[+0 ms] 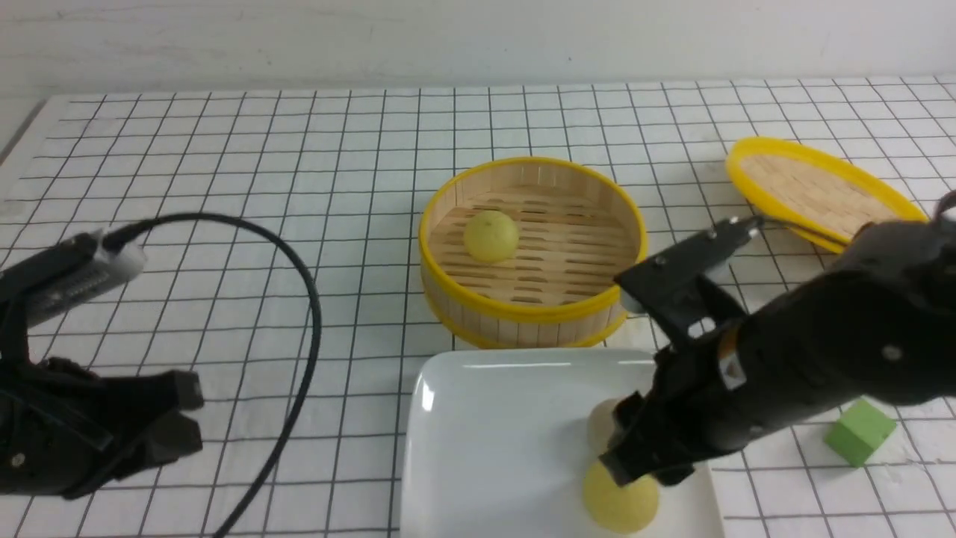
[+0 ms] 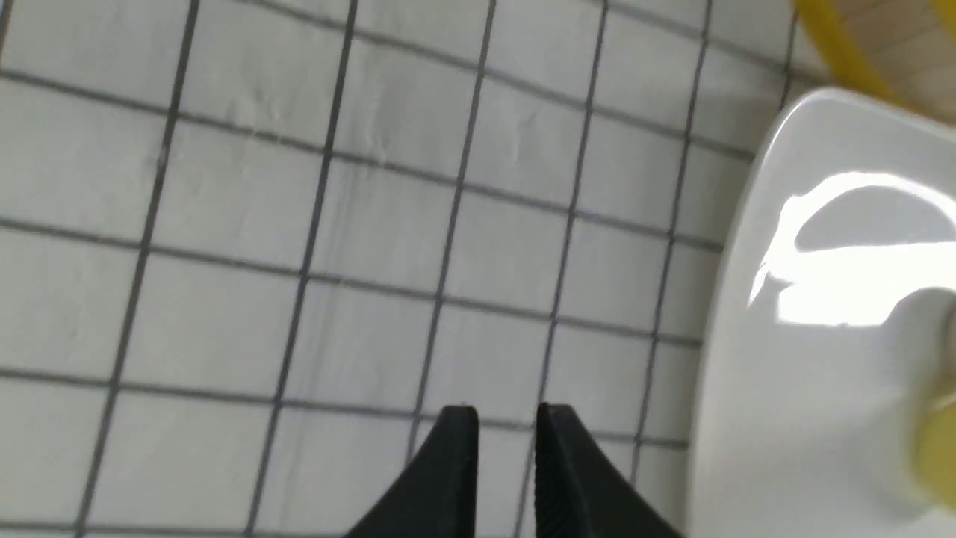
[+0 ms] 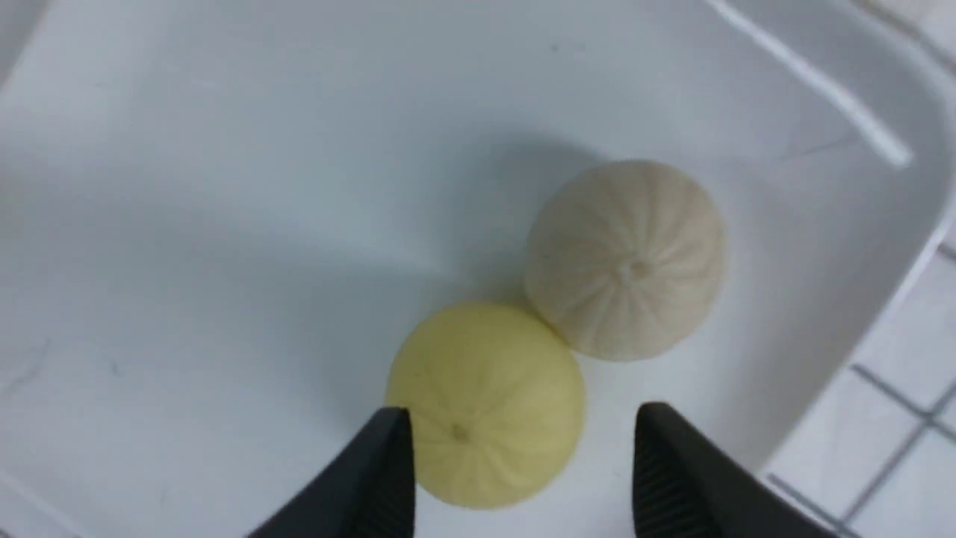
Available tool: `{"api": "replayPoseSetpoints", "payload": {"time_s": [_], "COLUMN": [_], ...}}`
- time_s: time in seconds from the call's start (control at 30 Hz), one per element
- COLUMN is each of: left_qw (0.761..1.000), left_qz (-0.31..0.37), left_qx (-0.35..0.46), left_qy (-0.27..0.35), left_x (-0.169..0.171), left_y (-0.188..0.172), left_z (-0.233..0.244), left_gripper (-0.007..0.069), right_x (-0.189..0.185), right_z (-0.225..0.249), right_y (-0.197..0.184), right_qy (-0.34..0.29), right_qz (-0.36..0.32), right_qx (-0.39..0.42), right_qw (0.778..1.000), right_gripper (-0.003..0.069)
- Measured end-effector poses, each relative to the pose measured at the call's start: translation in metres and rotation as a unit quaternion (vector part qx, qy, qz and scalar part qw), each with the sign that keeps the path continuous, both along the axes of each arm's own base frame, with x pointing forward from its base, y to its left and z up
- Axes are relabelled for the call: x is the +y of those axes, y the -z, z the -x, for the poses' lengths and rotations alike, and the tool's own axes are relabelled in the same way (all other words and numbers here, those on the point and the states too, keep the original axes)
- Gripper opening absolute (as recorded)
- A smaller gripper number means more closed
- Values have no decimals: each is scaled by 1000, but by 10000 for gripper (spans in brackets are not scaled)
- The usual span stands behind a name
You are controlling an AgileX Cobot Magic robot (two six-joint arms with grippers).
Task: Put the steamed buns into the plate on the white-black tablecloth.
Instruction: 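Reach into the bamboo steamer and grasp a bun with the left gripper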
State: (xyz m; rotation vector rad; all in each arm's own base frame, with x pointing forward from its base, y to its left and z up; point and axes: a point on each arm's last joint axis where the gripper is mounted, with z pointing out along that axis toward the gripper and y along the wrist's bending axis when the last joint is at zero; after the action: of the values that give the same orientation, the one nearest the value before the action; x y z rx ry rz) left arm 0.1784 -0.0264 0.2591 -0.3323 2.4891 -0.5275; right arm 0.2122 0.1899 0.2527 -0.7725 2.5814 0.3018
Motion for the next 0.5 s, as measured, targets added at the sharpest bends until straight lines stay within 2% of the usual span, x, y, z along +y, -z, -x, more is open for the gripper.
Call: {"api": "replayPoseSetpoints", "payload": {"time_s": [0.03,0.07,0.1,0.17,0.2,0.23,0.3,0.37,0.5], "left_qw": [1000,1000,999,999,999,997,994,989,980], "left_qz": [13,14,30,41,42,53,59,58,42], "left_qx": [-12,-15,-23,-20,-19,-2,20,38,51], "left_qy": [-6,-5,-1,22,26,59,95,132,186], "left_x": [-1,-1,-4,-8,-8,-13,-18,-29,-56], "left_y": [-3,-3,-7,-12,-13,-16,-19,-20,-21], "left_z": [-3,-4,-10,-19,-20,-31,-44,-60,-87], "left_gripper": [146,146,145,130,127,90,36,7,2], "right_x": [-5,-8,-19,-35,-37,-53,-73,-90,-114], "right_z": [4,5,12,24,25,35,47,58,76], "right_y": [-11,-16,-29,-45,-46,-54,-58,-57,-45], "right_qy": [-11,-13,-23,-24,-23,-10,13,38,68], "right_qz": [11,14,38,58,65,71,76,76,74], "right_qx": [-11,-14,-27,-41,-39,-43,-41,-40,-38], "right_qw": [1000,1000,999,997,997,996,996,996,994], "right_gripper": [321,312,230,127,115,22,-13,-16,-16]}}
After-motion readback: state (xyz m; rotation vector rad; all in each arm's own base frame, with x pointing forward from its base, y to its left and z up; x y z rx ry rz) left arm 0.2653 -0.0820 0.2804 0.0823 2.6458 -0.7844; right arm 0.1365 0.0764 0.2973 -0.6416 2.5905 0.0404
